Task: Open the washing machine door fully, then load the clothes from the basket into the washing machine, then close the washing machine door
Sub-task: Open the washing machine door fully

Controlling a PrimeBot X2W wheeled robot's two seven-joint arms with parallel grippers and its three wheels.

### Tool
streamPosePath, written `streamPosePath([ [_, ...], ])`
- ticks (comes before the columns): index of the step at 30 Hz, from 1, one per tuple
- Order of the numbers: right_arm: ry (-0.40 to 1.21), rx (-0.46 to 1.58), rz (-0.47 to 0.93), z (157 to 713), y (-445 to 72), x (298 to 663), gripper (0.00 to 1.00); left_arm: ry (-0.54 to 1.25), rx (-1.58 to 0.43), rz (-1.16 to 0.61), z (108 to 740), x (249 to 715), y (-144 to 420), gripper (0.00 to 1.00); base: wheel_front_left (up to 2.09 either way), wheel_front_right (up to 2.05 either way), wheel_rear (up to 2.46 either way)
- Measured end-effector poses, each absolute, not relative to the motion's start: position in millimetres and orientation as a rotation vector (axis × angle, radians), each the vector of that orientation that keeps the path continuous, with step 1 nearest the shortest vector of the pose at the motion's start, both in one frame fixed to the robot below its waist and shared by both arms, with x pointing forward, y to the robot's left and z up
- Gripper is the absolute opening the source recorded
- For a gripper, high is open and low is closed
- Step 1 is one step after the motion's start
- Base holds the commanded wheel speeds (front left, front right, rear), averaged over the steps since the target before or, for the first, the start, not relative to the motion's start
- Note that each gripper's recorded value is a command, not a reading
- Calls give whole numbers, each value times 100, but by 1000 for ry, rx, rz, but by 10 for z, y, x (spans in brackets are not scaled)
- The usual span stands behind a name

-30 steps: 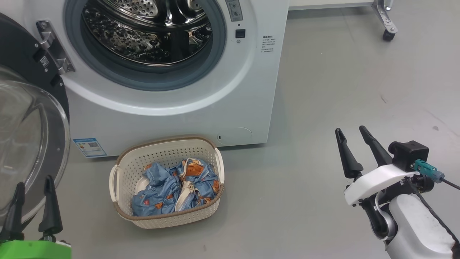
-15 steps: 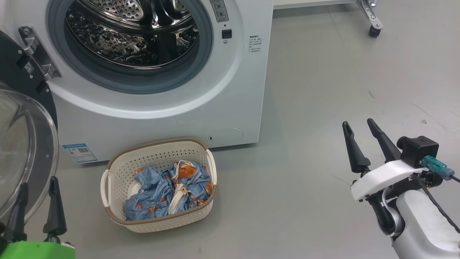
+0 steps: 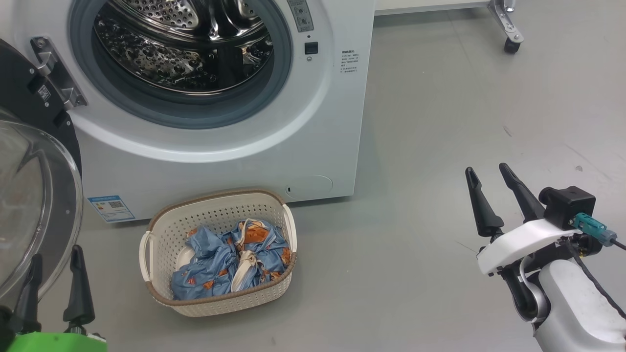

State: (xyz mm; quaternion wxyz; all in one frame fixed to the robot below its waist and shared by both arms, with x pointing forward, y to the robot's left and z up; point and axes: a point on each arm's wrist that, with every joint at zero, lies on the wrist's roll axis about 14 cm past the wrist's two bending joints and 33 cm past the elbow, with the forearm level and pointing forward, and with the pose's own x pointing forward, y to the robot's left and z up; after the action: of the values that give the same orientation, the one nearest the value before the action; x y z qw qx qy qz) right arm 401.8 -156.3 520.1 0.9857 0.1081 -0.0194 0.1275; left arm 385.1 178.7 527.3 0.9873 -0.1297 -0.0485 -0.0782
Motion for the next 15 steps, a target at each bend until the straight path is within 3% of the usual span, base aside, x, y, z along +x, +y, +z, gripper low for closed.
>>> streamPosePath([
  [15,-30,218,262,5172,-1540,4033,100,-100,-252,-154,5274,3846,1800,100,0,0,0],
])
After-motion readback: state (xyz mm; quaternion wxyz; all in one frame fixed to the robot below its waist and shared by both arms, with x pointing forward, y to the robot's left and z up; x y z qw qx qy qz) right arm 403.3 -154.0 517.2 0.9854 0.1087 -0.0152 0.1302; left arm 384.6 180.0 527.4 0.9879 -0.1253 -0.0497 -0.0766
